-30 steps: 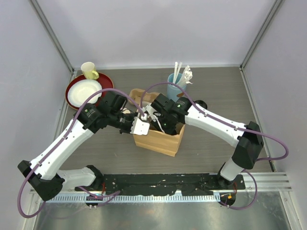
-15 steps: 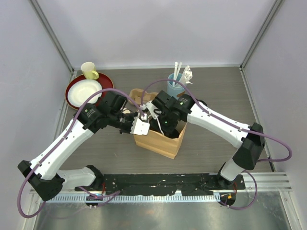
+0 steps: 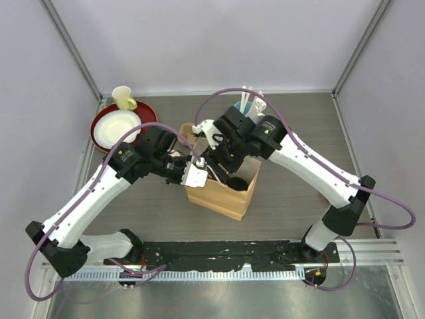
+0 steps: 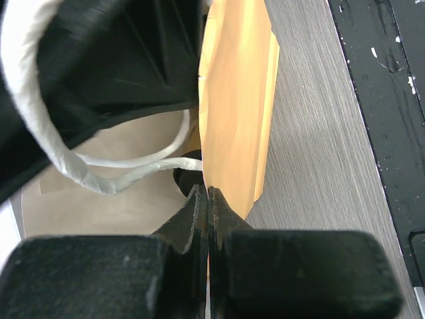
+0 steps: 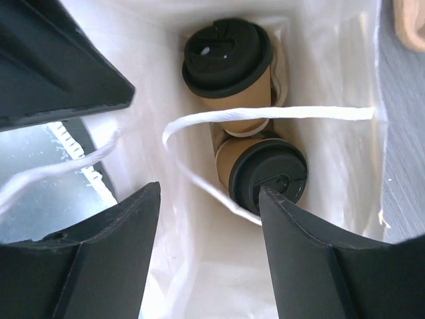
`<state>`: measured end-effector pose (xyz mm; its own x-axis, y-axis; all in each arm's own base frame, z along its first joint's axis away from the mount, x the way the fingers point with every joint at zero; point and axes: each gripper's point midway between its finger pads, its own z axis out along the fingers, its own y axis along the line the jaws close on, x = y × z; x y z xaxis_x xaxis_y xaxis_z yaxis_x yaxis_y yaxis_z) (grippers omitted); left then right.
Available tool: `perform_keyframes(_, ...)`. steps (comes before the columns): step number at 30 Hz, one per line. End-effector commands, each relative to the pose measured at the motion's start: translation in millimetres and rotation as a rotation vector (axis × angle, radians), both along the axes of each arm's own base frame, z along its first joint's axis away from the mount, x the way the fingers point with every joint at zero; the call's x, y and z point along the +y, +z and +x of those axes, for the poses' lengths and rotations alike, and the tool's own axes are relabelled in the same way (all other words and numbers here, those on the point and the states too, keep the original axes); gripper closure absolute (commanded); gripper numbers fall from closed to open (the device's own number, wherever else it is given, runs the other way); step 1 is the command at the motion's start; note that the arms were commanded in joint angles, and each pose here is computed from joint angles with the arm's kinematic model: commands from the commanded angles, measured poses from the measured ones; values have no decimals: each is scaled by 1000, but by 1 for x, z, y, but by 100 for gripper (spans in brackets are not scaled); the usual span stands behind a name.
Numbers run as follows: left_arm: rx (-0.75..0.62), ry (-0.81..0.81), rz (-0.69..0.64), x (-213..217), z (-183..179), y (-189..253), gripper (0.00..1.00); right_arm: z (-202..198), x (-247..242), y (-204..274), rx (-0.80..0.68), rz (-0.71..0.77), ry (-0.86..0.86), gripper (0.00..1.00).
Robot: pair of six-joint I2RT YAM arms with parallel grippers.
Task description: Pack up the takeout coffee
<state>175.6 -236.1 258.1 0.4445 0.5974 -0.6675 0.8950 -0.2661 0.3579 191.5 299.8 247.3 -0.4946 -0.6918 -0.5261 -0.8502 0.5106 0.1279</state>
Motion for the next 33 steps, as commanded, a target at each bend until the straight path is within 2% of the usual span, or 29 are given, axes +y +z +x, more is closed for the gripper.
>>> perform_keyframes(1,-28,-2,2,1,2,7,100,-7,5,52,-48,133,-1,33)
perform_keyframes(6,-24,3,11,4,1,6,100,-7,14,85,-76,250,-36,31)
perform_keyframes(9,-25,12,7,4,1,9,97,-3,15,102,-109,312,-60,30)
perform_keyframes(12,-30,40,-10,4,3,14,82,5,13,124,-144,387,-115,29)
perform_keyframes(13,-37,50,-17,5,4,17,71,7,12,133,-147,419,-144,27)
perform_keyframes(14,-50,62,-26,4,6,20,67,15,11,143,-168,459,-172,27)
perform_keyframes(15,-49,77,-32,5,7,21,59,17,8,153,-180,489,-189,26)
perform_keyframes(18,-71,102,-53,7,8,28,47,33,0,181,-215,592,-252,23)
perform_keyframes(23,-93,133,-64,14,6,35,42,57,-13,209,-208,717,-337,22)
perform_keyframes(27,-123,170,-85,21,6,45,38,100,-40,207,-235,725,-543,24)
perform_keyframes(29,-130,213,-100,25,7,51,36,140,-64,205,-301,703,-711,28)
perform_keyframes(31,-144,279,-135,30,9,63,34,173,-90,208,-381,686,-858,33)
perform_keyframes(33,-84,396,-198,36,10,72,31,204,-97,200,-419,661,-925,37)
